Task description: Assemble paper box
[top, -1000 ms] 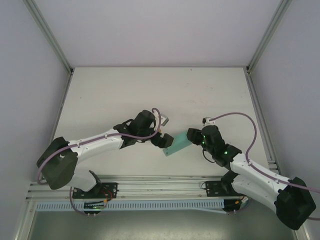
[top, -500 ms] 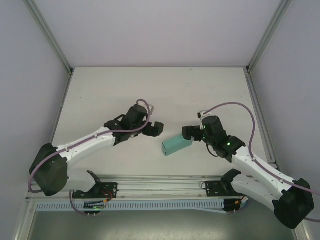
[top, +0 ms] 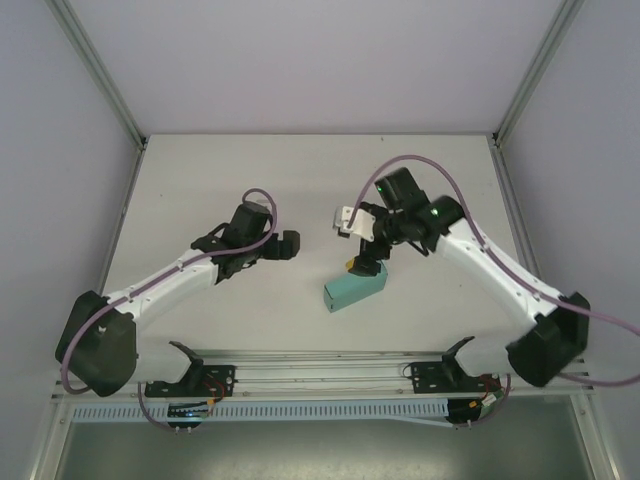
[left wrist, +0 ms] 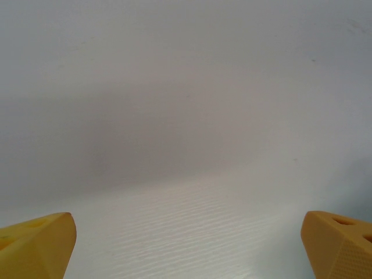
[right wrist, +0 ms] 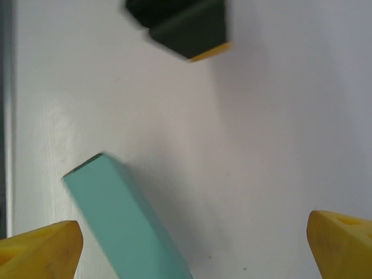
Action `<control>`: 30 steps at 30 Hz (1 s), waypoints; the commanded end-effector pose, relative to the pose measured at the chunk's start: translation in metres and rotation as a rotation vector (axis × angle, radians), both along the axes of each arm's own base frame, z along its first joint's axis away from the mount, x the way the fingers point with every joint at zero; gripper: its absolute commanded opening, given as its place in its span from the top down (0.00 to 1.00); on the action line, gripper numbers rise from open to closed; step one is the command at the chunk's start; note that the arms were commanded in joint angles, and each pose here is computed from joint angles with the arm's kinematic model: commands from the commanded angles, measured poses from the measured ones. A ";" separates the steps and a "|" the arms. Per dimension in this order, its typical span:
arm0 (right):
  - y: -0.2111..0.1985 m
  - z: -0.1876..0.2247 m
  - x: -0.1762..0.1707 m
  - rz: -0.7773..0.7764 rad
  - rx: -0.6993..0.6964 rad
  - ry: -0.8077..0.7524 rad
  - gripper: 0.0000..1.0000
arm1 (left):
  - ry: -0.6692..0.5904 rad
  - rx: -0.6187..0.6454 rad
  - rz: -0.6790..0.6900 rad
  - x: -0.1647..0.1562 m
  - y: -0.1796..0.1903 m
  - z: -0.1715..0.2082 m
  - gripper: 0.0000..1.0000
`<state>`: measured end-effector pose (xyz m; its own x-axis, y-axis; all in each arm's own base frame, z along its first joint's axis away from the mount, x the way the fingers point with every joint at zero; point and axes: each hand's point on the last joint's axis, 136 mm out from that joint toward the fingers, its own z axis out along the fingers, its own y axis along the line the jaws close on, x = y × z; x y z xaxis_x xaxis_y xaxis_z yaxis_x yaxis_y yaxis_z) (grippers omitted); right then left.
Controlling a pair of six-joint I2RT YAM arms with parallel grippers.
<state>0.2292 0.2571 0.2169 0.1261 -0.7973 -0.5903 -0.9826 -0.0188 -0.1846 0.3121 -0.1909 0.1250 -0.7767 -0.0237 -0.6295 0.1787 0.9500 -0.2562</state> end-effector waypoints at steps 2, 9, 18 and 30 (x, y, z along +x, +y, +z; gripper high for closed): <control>-0.010 -0.028 -0.044 0.382 -0.260 0.099 0.01 | 0.004 0.072 0.077 -0.006 0.032 -0.003 0.02; -0.009 -0.055 -0.023 0.452 -0.494 0.044 0.01 | -0.001 0.103 0.161 -0.023 0.060 -0.011 0.02; -0.011 -0.104 -0.022 0.394 -0.595 0.059 0.04 | 0.020 0.158 0.176 -0.026 0.070 -0.016 0.01; -0.012 -0.151 -0.005 0.363 -0.687 0.004 0.34 | -0.033 0.200 0.184 -0.024 0.079 -0.005 0.02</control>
<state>0.2206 0.2440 0.0682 0.4373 -0.8993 0.0021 -0.8993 -0.4372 0.0077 0.2857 -0.1188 0.1078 -0.7724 -0.0480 -0.6334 0.0076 0.9964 -0.0847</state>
